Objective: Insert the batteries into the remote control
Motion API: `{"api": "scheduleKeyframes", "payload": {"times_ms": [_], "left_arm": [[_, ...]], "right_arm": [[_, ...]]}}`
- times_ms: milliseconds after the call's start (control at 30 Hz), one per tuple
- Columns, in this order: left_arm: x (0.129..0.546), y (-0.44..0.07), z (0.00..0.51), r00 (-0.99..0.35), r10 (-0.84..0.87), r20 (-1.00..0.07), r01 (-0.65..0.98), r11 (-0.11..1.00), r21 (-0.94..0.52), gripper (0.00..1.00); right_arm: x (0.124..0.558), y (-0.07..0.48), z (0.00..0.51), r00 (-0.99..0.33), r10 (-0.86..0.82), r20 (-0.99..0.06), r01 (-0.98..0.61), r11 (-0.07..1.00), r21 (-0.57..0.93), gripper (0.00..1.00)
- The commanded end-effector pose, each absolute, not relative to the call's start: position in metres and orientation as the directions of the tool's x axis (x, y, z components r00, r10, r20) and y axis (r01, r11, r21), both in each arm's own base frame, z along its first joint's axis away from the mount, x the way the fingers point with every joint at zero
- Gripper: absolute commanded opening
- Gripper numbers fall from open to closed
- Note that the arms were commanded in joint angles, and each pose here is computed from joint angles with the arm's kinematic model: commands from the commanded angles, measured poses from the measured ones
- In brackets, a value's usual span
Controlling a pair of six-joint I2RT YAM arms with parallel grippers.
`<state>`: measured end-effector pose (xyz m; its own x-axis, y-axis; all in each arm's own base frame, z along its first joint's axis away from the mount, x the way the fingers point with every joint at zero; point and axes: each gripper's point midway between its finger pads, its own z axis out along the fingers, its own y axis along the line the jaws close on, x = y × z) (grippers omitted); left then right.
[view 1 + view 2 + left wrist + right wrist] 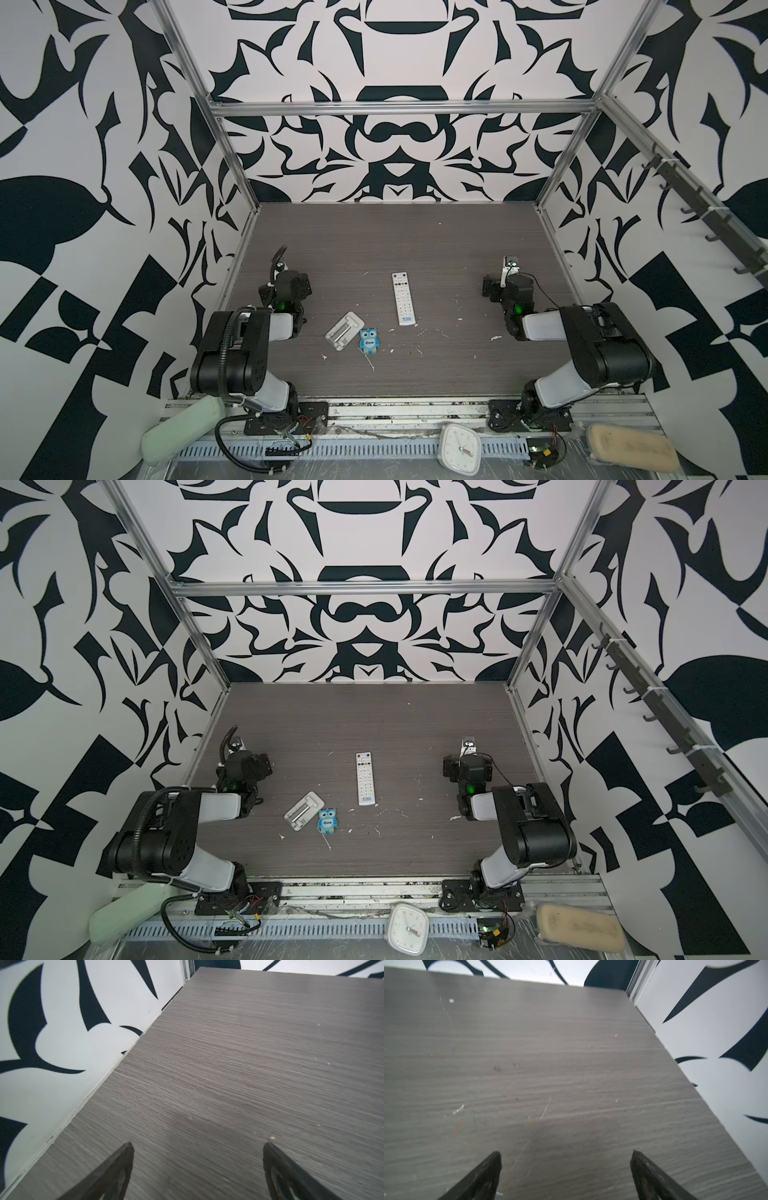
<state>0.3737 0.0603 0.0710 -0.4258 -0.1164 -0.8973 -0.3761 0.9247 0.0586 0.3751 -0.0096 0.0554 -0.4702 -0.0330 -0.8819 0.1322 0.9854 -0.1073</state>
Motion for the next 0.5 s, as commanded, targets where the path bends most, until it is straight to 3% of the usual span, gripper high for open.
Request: {"api": "scheduleKeyframes", "payload": {"times_ms": [0,467], "left_arm": [[0.3886,0.0543,0.0937,-0.269,-0.109,-0.957,-0.314,0.949,-0.020,0.99],[0.3883,0.0513,0.0938,-0.282,-0.120,-0.952,-0.295,0.955,-0.033,0.99]], "right_arm": [[0.3866,-0.0056,0.0795,-0.371,-0.014,-0.928,0.131,0.989,-0.067,1.00],[0.3873,-0.0055,0.0780,-0.383,-0.016,-0.924,0.130,0.989,-0.071,1.00]]}}
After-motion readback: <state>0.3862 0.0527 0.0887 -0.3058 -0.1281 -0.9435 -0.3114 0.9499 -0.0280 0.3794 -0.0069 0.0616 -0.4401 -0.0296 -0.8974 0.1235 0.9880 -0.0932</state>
